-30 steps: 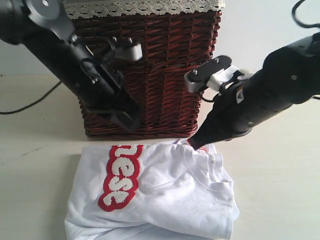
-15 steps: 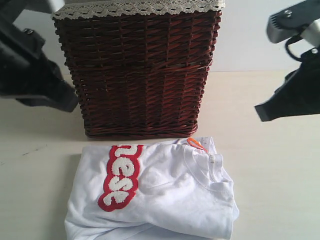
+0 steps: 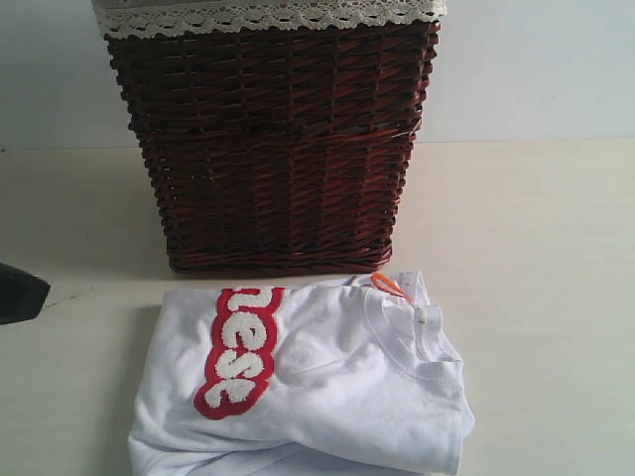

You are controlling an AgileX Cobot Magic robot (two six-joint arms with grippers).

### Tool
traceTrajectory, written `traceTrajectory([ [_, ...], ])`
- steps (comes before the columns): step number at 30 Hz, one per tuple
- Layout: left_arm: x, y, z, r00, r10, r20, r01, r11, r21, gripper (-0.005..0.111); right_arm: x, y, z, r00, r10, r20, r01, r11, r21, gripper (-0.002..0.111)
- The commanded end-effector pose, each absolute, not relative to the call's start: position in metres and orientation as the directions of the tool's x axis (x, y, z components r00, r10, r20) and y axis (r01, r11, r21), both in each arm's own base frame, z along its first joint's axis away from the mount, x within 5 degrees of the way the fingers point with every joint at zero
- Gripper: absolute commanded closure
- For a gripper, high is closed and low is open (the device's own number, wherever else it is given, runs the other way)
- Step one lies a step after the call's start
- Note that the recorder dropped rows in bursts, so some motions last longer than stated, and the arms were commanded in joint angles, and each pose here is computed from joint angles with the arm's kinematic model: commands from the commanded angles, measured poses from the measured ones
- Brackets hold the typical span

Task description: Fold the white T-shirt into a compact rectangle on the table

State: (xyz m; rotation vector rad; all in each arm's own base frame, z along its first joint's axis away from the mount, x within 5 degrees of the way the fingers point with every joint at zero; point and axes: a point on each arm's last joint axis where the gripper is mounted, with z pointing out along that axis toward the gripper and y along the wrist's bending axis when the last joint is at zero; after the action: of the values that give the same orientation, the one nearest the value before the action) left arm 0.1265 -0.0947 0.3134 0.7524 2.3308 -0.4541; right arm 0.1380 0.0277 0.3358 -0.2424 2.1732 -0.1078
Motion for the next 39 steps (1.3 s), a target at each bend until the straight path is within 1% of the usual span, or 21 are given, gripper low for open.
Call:
traceTrajectory([
  [1,0.121,-0.091,0.315,-0.611,0.382,-0.693,0.619,0.777,-0.118,0.107,0.134,0.026,0.338,-0.54,-0.212,-0.815,-0.131,0.977,-0.167,0.108],
  [13,0.122,-0.092,0.315,-0.616,0.383,-0.689,0.618,0.776,-0.121,0.107,0.134,0.026,0.338,-0.54,-0.212,-0.814,-0.132,0.977,-0.167,0.108],
  [14,0.122,-0.091,0.315,-0.595,0.402,-0.696,0.63,0.771,-0.094,0.107,0.134,0.026,0.338,-0.54,-0.212,-0.814,-0.132,0.977,-0.167,0.108],
  [16,0.127,-0.089,0.318,-0.494,0.465,-0.735,0.669,0.743,0.021,0.107,0.134,0.026,0.338,-0.541,-0.21,-0.815,-0.131,0.977,-0.165,0.108],
  [17,0.13,-0.086,0.321,-0.454,0.462,-0.762,0.66,0.749,0.061,0.107,0.134,0.026,0.338,-0.541,-0.21,-0.815,-0.131,0.977,-0.165,0.108],
  [19,0.135,-0.082,0.325,-0.399,0.389,-0.83,0.61,0.789,0.076,0.107,0.134,0.026,0.338,-0.541,-0.21,-0.815,-0.131,0.977,-0.165,0.108],
  [20,0.137,-0.078,0.327,-0.354,0.323,-0.878,0.57,0.819,0.072,0.107,0.134,0.026,0.338,-0.541,-0.21,-0.815,-0.131,0.977,-0.165,0.108],
  [23,0.136,-0.067,0.317,-0.298,0.195,-0.934,0.484,0.875,0.028,0.107,0.134,0.026,0.338,-0.541,-0.21,-0.815,-0.131,0.977,-0.165,0.108],
  [25,0.132,-0.059,0.308,-0.264,0.144,-0.954,0.436,0.9,0.015,0.107,0.134,0.026,0.338,-0.541,-0.21,-0.815,-0.131,0.977,-0.165,0.108],
  [28,0.121,-0.043,0.283,-0.213,0.057,-0.975,0.342,0.939,-0.019,0.107,0.134,0.026,0.338,-0.541,-0.21,-0.815,-0.131,0.977,-0.165,0.108],
  [29,0.116,-0.037,0.277,-0.175,0.019,-0.984,0.298,0.954,-0.035,0.107,0.134,0.026,0.338,-0.541,-0.21,-0.815,-0.131,0.977,-0.165,0.108],
  [32,0.102,-0.023,0.252,-0.132,-0.045,-0.99,0.206,0.976,-0.072,0.107,0.134,0.026,0.338,-0.541,-0.209,-0.815,-0.132,0.978,-0.163,0.108],
  [35,0.09,-0.014,0.233,-0.104,-0.058,-0.993,0.146,0.987,-0.073,0.107,0.134,0.026,0.338,-0.541,-0.209,-0.815,-0.132,0.978,-0.163,0.108],
  [39,0.079,-0.009,0.213,-0.092,-0.067,-0.994,0.104,0.992,-0.076,0.107,0.134,0.026,0.338,-0.541,-0.209,-0.815,-0.132,0.978,-0.163,0.108],
])
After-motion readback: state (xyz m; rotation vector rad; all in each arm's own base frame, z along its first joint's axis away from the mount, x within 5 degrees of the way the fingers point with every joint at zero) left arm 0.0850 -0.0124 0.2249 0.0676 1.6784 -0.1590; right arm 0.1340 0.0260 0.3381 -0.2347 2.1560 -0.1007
